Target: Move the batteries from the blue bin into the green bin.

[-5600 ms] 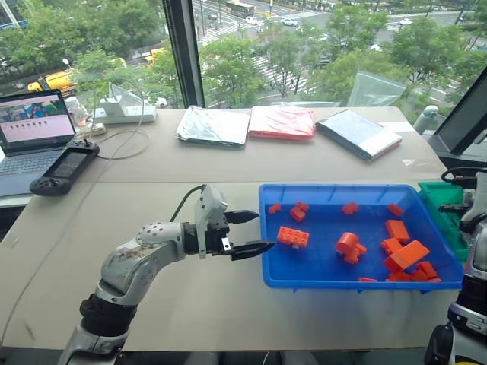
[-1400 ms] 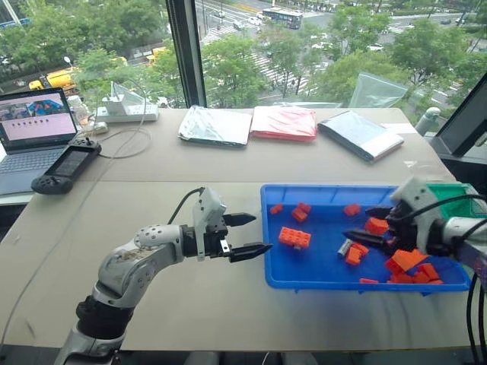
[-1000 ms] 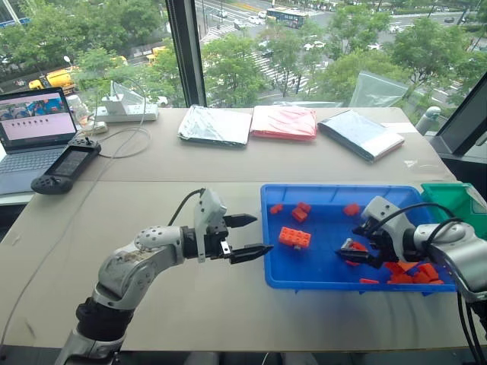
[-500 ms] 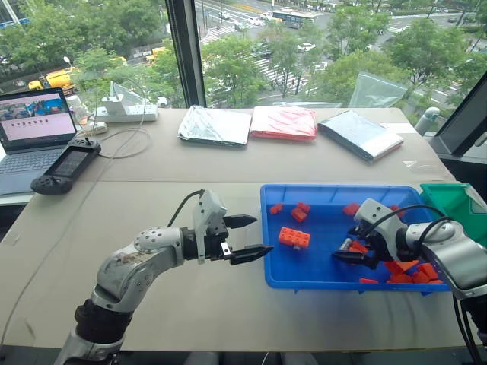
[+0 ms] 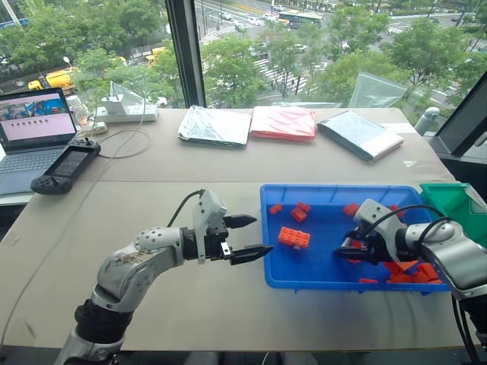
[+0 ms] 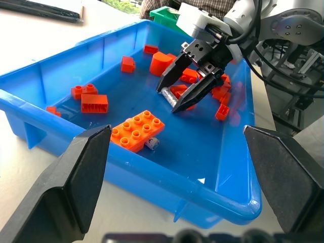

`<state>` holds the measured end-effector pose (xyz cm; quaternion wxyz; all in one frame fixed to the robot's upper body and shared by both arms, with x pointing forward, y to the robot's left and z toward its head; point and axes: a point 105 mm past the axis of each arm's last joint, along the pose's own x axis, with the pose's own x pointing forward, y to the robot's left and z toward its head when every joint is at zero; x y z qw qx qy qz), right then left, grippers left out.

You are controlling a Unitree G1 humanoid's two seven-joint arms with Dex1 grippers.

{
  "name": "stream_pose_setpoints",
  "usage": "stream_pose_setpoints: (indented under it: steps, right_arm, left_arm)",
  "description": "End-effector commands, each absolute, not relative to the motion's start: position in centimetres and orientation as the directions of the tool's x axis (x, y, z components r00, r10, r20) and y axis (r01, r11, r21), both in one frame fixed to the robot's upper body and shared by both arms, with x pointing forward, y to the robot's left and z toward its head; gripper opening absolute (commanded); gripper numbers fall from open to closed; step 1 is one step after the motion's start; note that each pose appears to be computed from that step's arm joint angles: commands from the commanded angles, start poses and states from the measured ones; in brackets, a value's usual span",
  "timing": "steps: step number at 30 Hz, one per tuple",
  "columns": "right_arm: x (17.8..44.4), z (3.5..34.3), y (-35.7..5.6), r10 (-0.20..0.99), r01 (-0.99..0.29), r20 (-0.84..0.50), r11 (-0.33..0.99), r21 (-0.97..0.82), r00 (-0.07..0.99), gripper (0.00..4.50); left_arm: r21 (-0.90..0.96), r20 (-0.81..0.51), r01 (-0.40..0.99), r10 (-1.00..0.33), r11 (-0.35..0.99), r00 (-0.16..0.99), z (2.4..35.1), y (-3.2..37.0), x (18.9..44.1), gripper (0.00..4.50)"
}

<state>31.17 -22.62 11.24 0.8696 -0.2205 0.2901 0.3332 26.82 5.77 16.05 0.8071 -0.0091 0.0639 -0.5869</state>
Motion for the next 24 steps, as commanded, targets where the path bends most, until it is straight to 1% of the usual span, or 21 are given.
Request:
stream_pose_setpoints:
  steps: [1,4,5,6,7,8,9,10,12,14,16,22,24]
  right_arm:
    - [33.2,17.3,-24.5,0.375,-0.536,-0.457,0.79,-0.296,0.806,2.48]
    - [34.1,19.8,-28.0,0.203,-0.333,-0.351,0.869,-0.366,0.914,2.48]
    - [34.1,21.3,-29.8,0.117,-0.219,-0.273,0.899,-0.38,0.955,2.48]
    - [34.0,22.4,-31.0,0.059,-0.141,-0.219,0.914,-0.381,0.974,2.48]
    - [33.9,23.3,-32.5,-0.029,-0.034,-0.168,0.933,-0.359,0.985,2.48]
    - [33.7,23.8,-33.3,-0.084,0.032,-0.14,0.94,-0.34,0.987,2.48]
    - [33.6,24.3,-34.8,-0.176,0.134,-0.105,0.937,-0.322,0.979,2.48]
    - [33.2,24.7,-36.8,-0.291,0.259,-0.071,0.921,-0.293,0.954,2.48]
    - [32.4,24.3,-39.8,-0.449,0.422,-0.06,0.87,-0.255,0.891,2.48]
    - [32.1,23.5,-41.2,-0.522,0.494,-0.074,0.838,-0.233,0.85,2.48]
    - [32.3,22.2,-41.9,-0.557,0.527,-0.115,0.822,-0.216,0.822,2.48]
    - [32.5,20.7,-42.9,-0.613,0.582,-0.154,0.787,-0.203,0.775,2.48]
    - [32.5,20.6,-43.1,-0.617,0.586,-0.156,0.784,-0.205,0.771,3.49]
  left_arm:
    - [-0.059,-0.061,0.952,-0.953,0.301,0.298,17.1,5.7,26.6,4.5]
    - [-0.06,-0.062,0.951,-0.952,0.302,0.299,17.0,5.7,26.6,4.5]
    - [-0.061,-0.062,0.951,-0.952,0.303,0.299,17.0,5.7,26.6,4.5]
    - [-0.061,-0.062,0.951,-0.952,0.303,0.3,17.0,5.6,26.6,4.5]
    - [-0.061,-0.061,0.951,-0.952,0.303,0.3,17.0,5.6,26.6,4.5]
    - [-0.062,-0.06,0.951,-0.952,0.303,0.299,17.0,5.6,26.7,4.5]
    - [-0.062,-0.059,0.951,-0.953,0.302,0.298,17.0,5.5,26.6,4.5]
    - [-0.062,-0.058,0.952,-0.953,0.3,0.297,17.0,5.5,26.6,4.5]
    - [-0.063,-0.058,0.952,-0.954,0.298,0.295,17.0,5.4,26.6,4.5]
    - [-0.062,-0.058,0.952,-0.954,0.299,0.295,17.0,5.4,26.6,4.5]
    - [-0.058,-0.062,0.952,-0.952,0.302,0.298,16.9,5.4,26.7,4.5]
    - [-0.057,-0.059,0.95,-0.951,0.306,0.302,17.0,5.5,26.7,4.5]
    - [-0.057,-0.058,0.95,-0.951,0.308,0.305,17.0,5.5,26.7,4.5]
